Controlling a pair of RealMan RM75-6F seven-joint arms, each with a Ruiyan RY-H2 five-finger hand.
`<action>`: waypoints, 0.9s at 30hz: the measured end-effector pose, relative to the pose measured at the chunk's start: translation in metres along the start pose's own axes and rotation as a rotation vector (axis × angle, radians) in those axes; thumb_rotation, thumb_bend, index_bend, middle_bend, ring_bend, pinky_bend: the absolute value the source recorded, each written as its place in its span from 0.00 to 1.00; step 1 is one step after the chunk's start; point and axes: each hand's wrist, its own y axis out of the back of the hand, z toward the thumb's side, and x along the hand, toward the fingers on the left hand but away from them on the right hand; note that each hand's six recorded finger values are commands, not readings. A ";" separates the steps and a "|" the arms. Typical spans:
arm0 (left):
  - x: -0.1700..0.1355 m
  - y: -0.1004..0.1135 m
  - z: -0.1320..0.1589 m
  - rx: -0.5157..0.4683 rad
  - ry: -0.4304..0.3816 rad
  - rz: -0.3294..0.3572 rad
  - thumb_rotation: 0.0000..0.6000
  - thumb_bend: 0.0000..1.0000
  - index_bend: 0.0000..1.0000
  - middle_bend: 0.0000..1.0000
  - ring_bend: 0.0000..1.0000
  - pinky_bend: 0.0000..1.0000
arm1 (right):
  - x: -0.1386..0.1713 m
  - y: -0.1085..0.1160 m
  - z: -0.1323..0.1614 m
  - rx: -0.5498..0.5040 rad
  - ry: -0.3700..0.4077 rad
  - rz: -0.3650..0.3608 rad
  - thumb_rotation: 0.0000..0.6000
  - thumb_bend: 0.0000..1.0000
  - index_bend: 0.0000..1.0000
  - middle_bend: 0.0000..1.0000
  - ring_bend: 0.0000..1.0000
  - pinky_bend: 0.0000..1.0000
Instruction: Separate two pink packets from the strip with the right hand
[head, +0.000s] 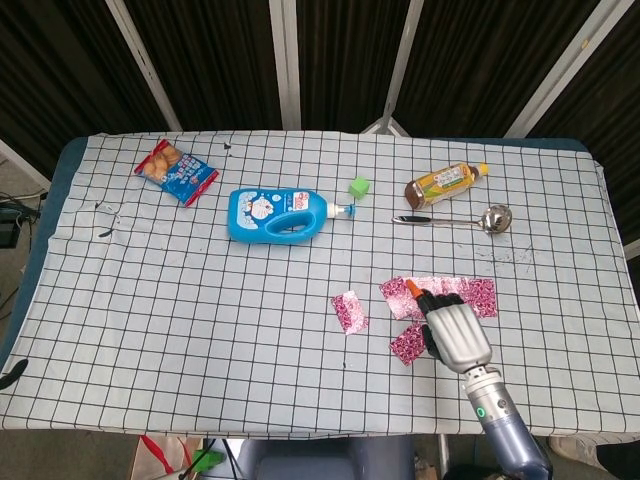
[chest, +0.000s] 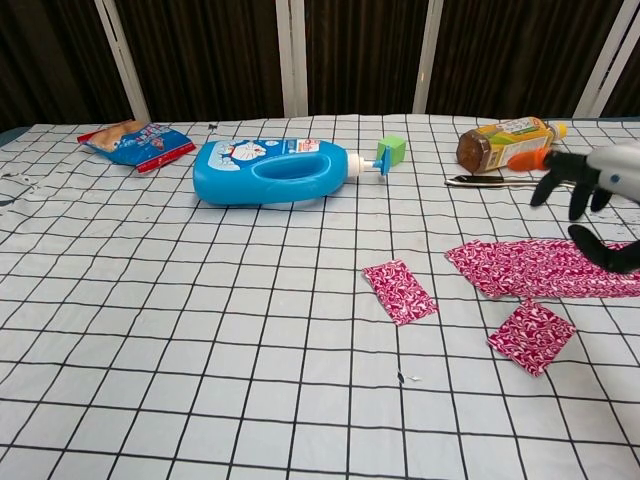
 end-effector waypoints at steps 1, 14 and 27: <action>0.000 0.000 0.000 -0.001 0.001 0.000 1.00 0.28 0.13 0.00 0.00 0.08 | 0.001 0.002 -0.003 -0.010 -0.007 -0.010 1.00 0.56 0.01 0.16 0.23 0.22; -0.003 0.001 0.001 0.001 -0.009 0.001 1.00 0.28 0.13 0.00 0.00 0.08 | 0.090 0.025 -0.095 0.037 -0.150 -0.155 1.00 0.55 0.01 0.16 0.19 0.15; -0.006 0.000 0.006 0.002 -0.036 -0.007 1.00 0.28 0.13 0.00 0.00 0.08 | 0.139 0.026 -0.138 0.025 -0.211 -0.161 1.00 0.55 0.01 0.13 0.15 0.12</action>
